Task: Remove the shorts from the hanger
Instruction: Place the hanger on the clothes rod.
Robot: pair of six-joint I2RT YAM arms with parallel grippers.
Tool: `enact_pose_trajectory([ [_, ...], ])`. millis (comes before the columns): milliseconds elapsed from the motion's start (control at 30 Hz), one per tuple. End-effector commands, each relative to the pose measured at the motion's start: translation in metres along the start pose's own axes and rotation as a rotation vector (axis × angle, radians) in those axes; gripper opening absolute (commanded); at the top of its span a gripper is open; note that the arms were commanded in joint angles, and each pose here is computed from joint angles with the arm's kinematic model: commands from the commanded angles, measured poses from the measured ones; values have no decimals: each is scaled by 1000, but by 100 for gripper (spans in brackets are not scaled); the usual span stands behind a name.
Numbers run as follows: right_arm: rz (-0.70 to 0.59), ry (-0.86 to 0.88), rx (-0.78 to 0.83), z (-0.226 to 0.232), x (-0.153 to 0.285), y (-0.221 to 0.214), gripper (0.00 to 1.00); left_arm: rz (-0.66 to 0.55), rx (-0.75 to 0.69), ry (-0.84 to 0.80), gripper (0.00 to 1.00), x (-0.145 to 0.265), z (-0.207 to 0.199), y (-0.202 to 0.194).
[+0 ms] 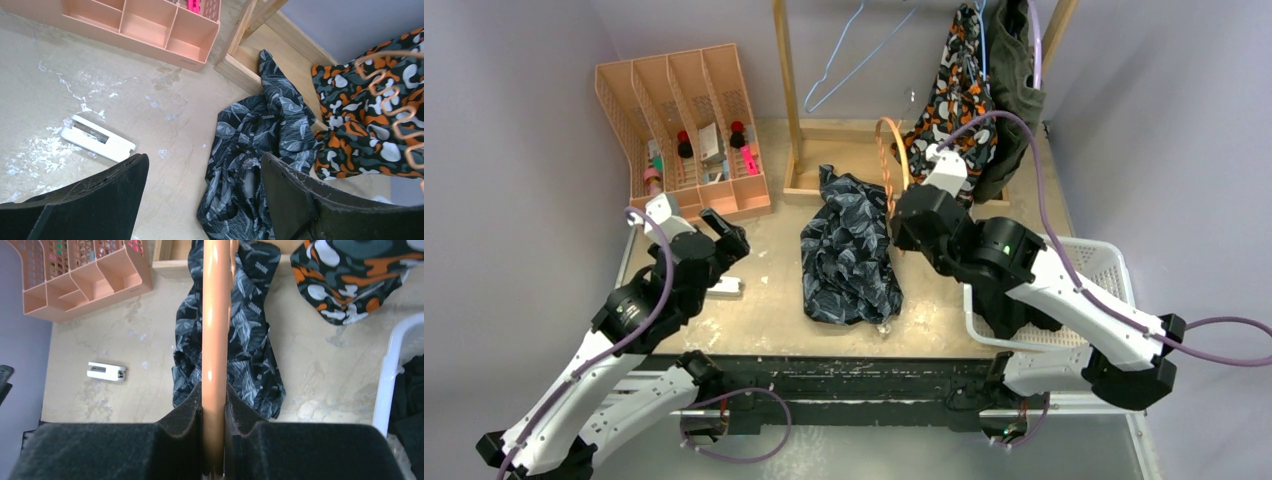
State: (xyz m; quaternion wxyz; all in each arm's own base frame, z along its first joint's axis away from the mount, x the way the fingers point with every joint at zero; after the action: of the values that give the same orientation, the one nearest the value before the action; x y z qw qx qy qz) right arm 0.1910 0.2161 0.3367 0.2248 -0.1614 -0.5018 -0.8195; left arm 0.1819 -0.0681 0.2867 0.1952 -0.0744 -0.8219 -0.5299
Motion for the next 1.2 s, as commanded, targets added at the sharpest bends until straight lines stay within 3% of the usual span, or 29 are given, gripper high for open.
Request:
enact_pose_trajectory([
  [0, -46, 77, 55, 24, 0, 38, 0, -37, -80, 20, 83, -13, -3, 1],
  [267, -162, 68, 54, 22, 0, 98, 0, -48, -152, -24, 84, -22, -1, -14],
  [567, -302, -63, 100, 10, 8, 151, 0, -36, -267, 88, 85, -27, 32, -34],
  [1167, -285, -54, 142, 24, -13, 193, 0, -43, -262, 119, 86, -28, 42, -40],
])
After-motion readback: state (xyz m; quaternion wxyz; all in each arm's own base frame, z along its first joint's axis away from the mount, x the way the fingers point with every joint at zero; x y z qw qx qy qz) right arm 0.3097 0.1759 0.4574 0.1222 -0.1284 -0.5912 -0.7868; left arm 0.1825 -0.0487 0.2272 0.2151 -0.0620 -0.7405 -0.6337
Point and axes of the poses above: each gripper's point midway between its finger pads, its own x axis back along the fingers, its own z axis along the line the jaws close on, y = z × x, the point moved 4 cm from there along x, back along the fingers, and after that the axes turned 9 degrees about -x, right-handed, at the moved point
